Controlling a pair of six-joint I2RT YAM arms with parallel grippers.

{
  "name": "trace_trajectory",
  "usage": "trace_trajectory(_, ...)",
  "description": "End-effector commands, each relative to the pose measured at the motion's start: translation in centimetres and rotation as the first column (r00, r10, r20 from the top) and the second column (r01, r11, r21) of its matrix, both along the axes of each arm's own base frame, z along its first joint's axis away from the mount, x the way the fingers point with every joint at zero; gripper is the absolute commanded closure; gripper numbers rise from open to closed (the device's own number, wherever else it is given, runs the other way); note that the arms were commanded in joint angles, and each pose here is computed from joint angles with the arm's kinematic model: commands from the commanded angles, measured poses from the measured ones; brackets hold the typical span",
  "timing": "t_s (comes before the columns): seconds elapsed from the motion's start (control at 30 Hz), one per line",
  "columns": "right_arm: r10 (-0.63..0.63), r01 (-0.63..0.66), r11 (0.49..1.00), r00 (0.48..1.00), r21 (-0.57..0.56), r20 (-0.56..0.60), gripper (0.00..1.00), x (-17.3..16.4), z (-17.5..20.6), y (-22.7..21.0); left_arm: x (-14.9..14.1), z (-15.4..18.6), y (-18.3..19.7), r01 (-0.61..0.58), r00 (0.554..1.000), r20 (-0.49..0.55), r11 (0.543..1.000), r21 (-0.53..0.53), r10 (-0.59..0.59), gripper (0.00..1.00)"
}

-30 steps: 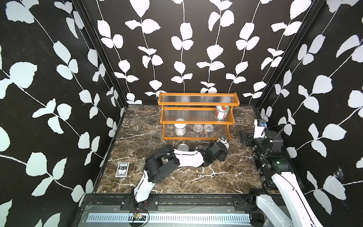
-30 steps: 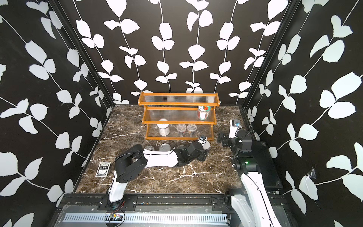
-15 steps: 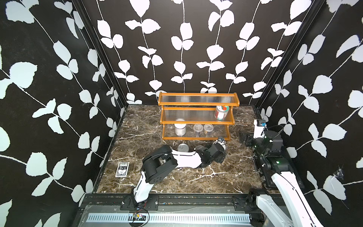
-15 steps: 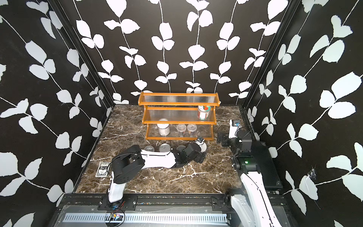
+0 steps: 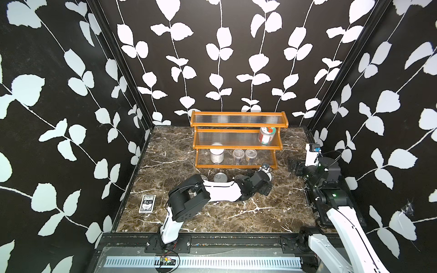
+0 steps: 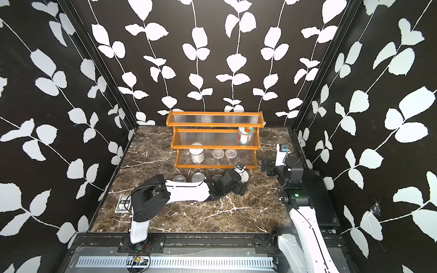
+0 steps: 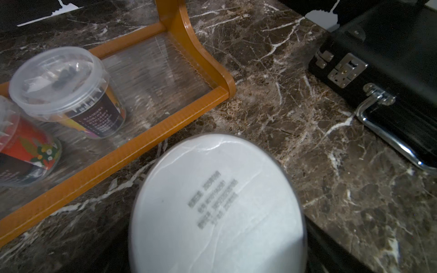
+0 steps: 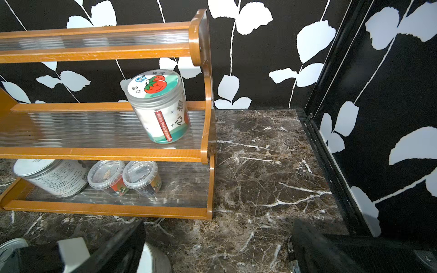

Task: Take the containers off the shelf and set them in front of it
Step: 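Place the container at the center of the board, then pick up a container from the shelf.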

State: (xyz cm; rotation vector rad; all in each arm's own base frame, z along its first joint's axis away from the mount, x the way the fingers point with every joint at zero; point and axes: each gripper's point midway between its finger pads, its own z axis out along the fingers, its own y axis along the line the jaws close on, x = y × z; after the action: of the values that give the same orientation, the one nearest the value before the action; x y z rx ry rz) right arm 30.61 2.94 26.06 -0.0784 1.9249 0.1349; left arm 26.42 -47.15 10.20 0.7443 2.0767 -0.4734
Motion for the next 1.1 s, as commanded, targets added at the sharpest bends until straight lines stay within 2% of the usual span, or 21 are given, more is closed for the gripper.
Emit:
trace_trajectory(0.0, -0.003, 0.003, 1.000, 0.999, 0.008, 0.033, 0.00, 0.2, 0.3, -0.1, 0.3, 3.9, -0.1, 0.003, 0.999, 0.034, 0.999, -0.050, -0.001, 0.02)
trace_trajectory(0.3, 0.011, -0.011, 1.000, 0.999, 0.006, 0.049, 0.00, 0.3, 1.2, 0.1, -0.1, 6.1, 1.6, 0.027, 0.997, 0.068, 0.999, 0.027, -0.029, 0.01)
trace_trajectory(0.4, 0.064, -0.064, 0.998, 0.997, 0.005, 0.051, 0.00, 0.4, 1.4, 1.0, -0.7, 7.2, 2.6, 0.061, 0.995, 0.074, 0.996, 0.061, -0.066, 0.01)
trace_trajectory(0.67, 0.176, -0.177, 0.984, 0.983, 0.024, 0.051, 0.00, 1.4, 2.0, 3.0, -2.1, 9.9, 5.8, 0.140, 0.989, 0.035, 0.989, 0.051, -0.141, 0.01)
trace_trajectory(0.77, 0.216, -0.219, 0.975, 0.975, 0.044, 0.056, 0.00, 2.0, 2.1, 3.9, -1.6, 10.9, 7.6, 0.135, 0.989, 0.046, 0.988, 0.076, -0.139, 0.01)
trace_trajectory(1.07, 0.308, -0.312, 0.948, 0.949, 0.060, 0.075, 0.00, 4.1, 2.6, 7.4, 1.9, 15.1, 13.4, 0.157, 0.984, 0.087, 0.987, -0.024, -0.155, 0.01)
